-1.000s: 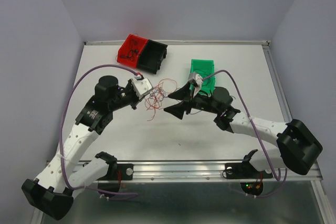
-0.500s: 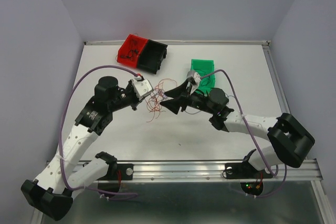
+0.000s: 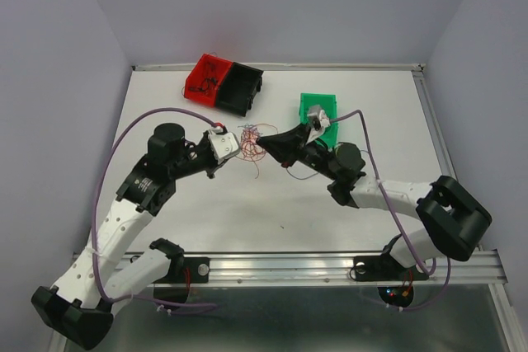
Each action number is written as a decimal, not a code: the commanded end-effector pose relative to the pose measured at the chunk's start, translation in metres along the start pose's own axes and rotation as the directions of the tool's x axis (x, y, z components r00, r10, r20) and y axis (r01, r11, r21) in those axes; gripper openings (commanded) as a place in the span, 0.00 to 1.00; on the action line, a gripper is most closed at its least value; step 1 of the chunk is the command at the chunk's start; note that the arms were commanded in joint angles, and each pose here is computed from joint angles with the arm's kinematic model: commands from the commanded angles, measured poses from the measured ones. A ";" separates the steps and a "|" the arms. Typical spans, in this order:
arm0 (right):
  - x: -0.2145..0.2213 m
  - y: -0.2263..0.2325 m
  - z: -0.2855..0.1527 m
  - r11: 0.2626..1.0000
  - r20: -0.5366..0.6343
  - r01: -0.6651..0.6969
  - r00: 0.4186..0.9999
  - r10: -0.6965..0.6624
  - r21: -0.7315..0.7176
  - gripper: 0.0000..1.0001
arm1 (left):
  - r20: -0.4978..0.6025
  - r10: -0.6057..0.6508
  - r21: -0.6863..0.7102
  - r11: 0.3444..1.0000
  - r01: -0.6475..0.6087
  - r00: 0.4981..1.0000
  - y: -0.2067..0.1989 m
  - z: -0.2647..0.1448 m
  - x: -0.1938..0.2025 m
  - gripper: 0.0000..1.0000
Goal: Untangle the cables
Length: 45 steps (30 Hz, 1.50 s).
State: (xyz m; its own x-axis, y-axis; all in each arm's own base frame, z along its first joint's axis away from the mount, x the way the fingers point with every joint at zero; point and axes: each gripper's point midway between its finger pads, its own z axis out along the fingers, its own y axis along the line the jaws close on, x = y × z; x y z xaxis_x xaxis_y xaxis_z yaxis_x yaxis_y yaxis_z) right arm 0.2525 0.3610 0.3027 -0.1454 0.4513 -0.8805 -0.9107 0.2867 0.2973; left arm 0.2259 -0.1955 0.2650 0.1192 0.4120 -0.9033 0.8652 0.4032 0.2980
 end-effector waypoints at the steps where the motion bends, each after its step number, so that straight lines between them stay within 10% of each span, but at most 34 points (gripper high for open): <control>1: -0.026 -0.002 -0.007 0.998 0.119 0.021 0.992 -0.027 0.058 0.01 | 0.048 0.035 -0.007 0.999 -0.035 0.998 -0.002 -0.006 -0.012 0.00; 10: -0.053 -0.103 -0.078 0.742 0.165 0.007 0.974 -0.158 0.670 0.00 | 0.047 -0.042 -0.432 0.900 0.058 0.998 0.065 -0.042 -0.013 0.00; 20: -0.088 -0.131 -0.160 0.548 0.157 0.003 0.957 -0.245 0.837 0.01 | 0.114 -0.076 -0.826 0.547 0.136 0.991 0.138 -0.135 -0.011 0.00; 24: -0.091 -0.127 -0.158 0.558 0.116 0.046 0.961 -0.251 0.828 0.01 | 0.129 -0.026 -0.760 0.640 0.116 0.991 0.124 -0.122 -0.020 0.00; 29: -0.087 -0.140 -0.166 0.499 0.060 0.081 0.963 -0.261 0.863 0.00 | 0.082 -0.067 -0.819 0.563 0.106 0.994 0.138 -0.129 -0.005 0.00; 45: -0.087 -0.029 -0.096 0.926 0.021 0.157 0.984 -0.175 0.342 0.01 | 0.069 0.105 -0.180 0.980 -0.091 0.992 0.040 -0.029 0.009 0.11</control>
State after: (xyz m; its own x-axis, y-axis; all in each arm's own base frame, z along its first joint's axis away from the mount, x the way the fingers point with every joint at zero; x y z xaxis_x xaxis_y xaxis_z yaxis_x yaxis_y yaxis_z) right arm 0.2879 0.2047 0.2928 0.0190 0.3909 -0.9203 -0.5332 0.7825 0.3213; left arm 0.2672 -0.1203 0.2898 0.1432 0.4159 -0.8981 0.6002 0.6850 0.4129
